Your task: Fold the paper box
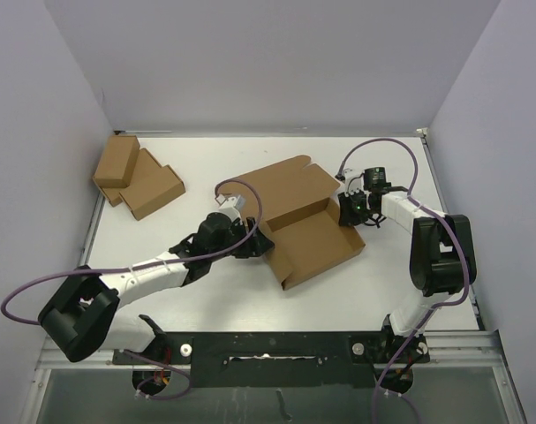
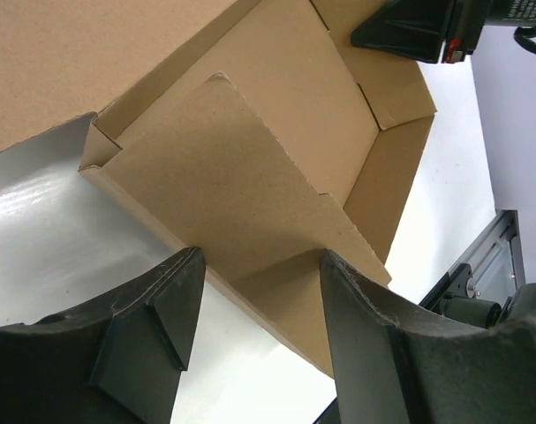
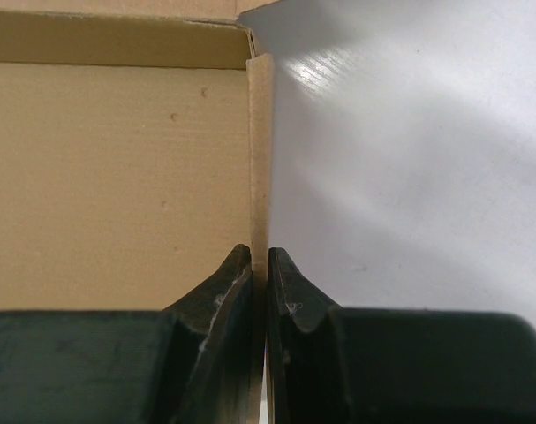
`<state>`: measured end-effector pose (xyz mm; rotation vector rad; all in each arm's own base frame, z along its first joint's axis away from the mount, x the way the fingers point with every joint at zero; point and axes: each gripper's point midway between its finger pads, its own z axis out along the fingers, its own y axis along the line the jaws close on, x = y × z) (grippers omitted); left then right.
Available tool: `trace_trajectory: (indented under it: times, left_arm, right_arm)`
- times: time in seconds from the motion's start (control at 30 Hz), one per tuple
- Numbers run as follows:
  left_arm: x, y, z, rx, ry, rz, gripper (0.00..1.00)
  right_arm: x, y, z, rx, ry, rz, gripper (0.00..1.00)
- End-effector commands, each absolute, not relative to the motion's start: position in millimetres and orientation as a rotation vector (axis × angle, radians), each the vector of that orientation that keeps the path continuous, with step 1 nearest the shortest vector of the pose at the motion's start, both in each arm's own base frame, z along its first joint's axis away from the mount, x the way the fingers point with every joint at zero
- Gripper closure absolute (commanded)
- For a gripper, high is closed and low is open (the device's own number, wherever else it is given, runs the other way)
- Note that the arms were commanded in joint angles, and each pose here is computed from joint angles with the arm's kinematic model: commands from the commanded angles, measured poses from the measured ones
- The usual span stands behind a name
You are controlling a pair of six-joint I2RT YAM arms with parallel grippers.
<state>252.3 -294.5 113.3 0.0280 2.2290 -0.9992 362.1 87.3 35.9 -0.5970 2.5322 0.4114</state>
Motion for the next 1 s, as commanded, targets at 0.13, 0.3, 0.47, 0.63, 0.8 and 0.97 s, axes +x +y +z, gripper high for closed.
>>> trace_trajectory:
  times: [0.13,0.3,0.47,0.63,0.8,0.97]
  left_arm:
    - [256,-299,128,0.049,2.092,-1.098,0.46]
    - [250,-295,109,0.012,2.166,-1.07,0.45]
    - [250,-295,101,-0.046,2.201,-1.042,0.35]
    - [255,-301,96,-0.135,2.265,-0.959,0.32]
    - [253,-298,77,-0.255,2.379,-0.763,0.31]
    - [246,-294,68,-0.354,2.452,-0.58,0.35]
  right_arm:
    - [363,101,43,-0.603,2.498,0.492,0.96]
    - [364,101,44,-0.604,2.495,0.491,0.96]
    - [364,101,43,-0.603,2.495,0.491,0.96]
    - [363,102,43,-0.605,2.496,0.493,0.96]
    - [363,102,43,-0.604,2.495,0.494,0.96]
    - [363,105,44,-0.611,2.492,0.497,0.96]
